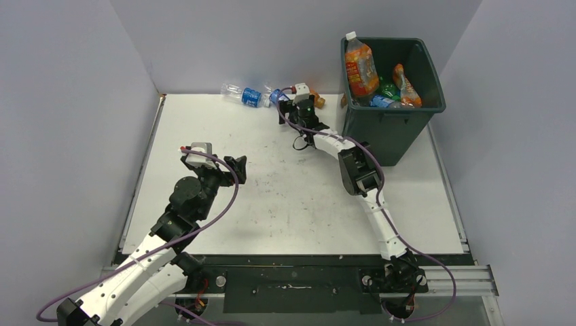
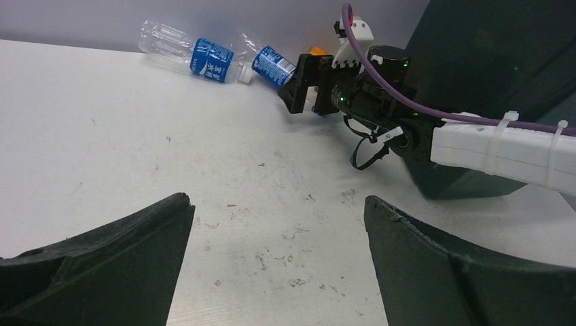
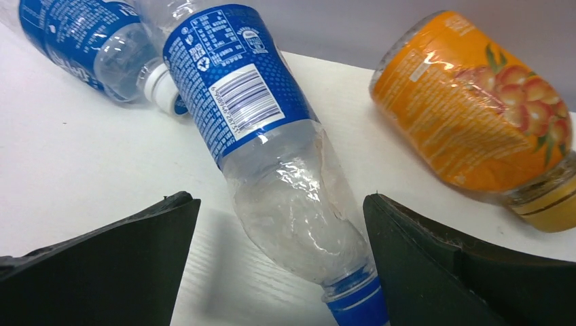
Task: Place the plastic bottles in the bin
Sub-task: Pick up the plastic bottle from the corner of the board.
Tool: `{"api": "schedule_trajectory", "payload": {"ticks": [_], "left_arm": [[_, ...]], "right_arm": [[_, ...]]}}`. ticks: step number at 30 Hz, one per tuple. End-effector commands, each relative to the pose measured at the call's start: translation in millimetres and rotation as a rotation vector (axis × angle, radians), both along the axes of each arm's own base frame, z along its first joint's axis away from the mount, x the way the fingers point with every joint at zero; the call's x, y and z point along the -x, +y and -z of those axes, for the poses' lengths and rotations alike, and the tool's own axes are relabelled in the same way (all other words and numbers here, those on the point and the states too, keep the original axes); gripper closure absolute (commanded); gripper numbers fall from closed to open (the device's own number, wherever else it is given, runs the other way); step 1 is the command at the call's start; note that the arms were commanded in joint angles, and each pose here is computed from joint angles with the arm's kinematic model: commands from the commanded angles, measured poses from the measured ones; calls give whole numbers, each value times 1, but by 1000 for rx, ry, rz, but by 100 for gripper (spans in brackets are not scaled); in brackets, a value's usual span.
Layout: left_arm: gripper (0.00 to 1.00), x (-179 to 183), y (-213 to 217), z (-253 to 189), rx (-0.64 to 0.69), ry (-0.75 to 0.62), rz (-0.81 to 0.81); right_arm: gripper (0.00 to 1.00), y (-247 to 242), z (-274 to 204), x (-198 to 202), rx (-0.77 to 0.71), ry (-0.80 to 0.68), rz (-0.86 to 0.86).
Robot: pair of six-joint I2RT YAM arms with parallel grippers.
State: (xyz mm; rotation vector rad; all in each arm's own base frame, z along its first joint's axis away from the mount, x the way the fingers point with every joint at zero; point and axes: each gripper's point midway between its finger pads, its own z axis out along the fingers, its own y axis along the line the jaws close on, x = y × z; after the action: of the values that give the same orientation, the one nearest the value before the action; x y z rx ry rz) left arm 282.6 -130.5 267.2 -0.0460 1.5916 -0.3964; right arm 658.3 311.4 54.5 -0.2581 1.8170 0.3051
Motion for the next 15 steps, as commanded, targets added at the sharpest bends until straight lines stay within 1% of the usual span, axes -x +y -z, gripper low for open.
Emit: {"api": "schedule_trajectory", "payload": {"ticks": [1,5,7,9,12,13,14,15], "left_arm": [[4,0,0,-30,60,-75,7],[4,0,0,-30,59,-73,7],[4,1,-1,-30,60,-75,11],[4,1,-1,-30,60,-75,11],[4,1,-1,-31,61,-77,13],[4,1,-1,-31,61,-77,13],[4,2,-1,-32,62,-79,13],[4,2,-1,-31,62,-78,13]], "right_arm": [[6,17,-33,5,-83,-28,-45],[23,17,-34,10,-102,-26,-52],[29,17,-35,13,-106,-19,-59],[30,18,-35,16,-106,-11,-68],[26,20,-31,22,-99,5,-80],[27,20,-31,24,-93,6,-81],[30,21,-30,26,-90,9,-81],[41,19,-30,27,-89,10,-78]]}}
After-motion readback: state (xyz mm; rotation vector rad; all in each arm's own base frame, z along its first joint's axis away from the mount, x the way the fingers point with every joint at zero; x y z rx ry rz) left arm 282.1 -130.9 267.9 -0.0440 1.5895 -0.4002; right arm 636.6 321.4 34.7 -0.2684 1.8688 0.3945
